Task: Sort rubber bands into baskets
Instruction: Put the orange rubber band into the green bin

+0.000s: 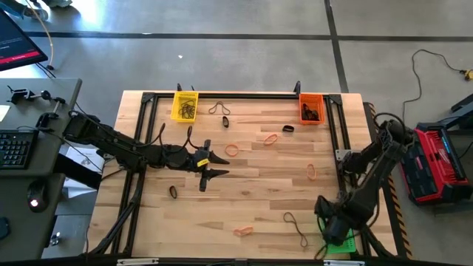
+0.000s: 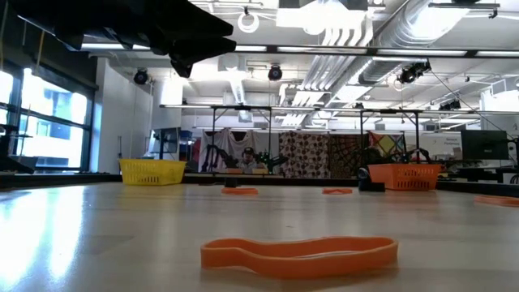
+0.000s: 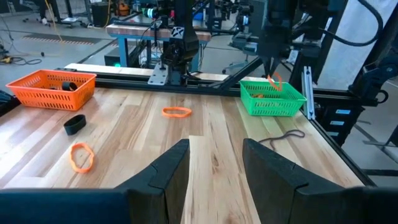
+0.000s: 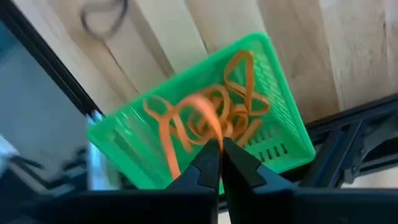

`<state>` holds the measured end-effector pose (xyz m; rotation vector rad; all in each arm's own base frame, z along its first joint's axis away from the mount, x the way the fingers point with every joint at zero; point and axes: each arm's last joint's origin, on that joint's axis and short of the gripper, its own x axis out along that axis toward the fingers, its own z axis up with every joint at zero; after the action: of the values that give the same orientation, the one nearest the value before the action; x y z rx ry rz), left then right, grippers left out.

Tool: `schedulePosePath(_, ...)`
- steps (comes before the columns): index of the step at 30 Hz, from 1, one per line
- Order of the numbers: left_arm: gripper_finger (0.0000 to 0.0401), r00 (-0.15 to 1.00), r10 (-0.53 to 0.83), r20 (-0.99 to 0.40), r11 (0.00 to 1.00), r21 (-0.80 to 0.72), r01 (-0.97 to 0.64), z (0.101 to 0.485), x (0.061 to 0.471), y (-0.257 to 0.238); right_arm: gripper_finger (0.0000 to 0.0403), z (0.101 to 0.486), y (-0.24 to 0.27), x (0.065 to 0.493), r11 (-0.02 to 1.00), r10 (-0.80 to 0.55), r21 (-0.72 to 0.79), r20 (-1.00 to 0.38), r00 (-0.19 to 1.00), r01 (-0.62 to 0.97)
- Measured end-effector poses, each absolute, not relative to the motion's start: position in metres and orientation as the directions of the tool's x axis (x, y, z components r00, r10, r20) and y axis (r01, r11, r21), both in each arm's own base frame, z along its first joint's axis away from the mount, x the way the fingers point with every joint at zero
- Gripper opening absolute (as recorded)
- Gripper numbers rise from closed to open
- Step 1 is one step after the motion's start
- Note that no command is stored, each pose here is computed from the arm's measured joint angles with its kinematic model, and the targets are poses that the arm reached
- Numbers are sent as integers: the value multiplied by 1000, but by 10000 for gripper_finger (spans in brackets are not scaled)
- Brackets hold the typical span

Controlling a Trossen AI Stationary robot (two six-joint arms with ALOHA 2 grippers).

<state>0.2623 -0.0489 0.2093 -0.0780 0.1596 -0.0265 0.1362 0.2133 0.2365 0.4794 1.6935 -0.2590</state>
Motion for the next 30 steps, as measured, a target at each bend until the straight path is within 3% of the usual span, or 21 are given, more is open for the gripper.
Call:
schedulePosePath(7, 142, 987, -33, -158, 997, -73, 21, 209, 262, -49, 0, 221, 234, 118, 972, 115, 72, -976, -185, 226)
schedulePosePath(18, 142, 987, -33, -158, 997, -73, 21, 209, 262, -49, 0, 189, 254, 122, 995, 57, 40, -977, -205, 88)
schedulePosePath(30, 142, 987, -33, -157, 997, -73, 21, 209, 262, -49, 22, 178, 259, 127, 990, 92, 57, -954, -286, 129)
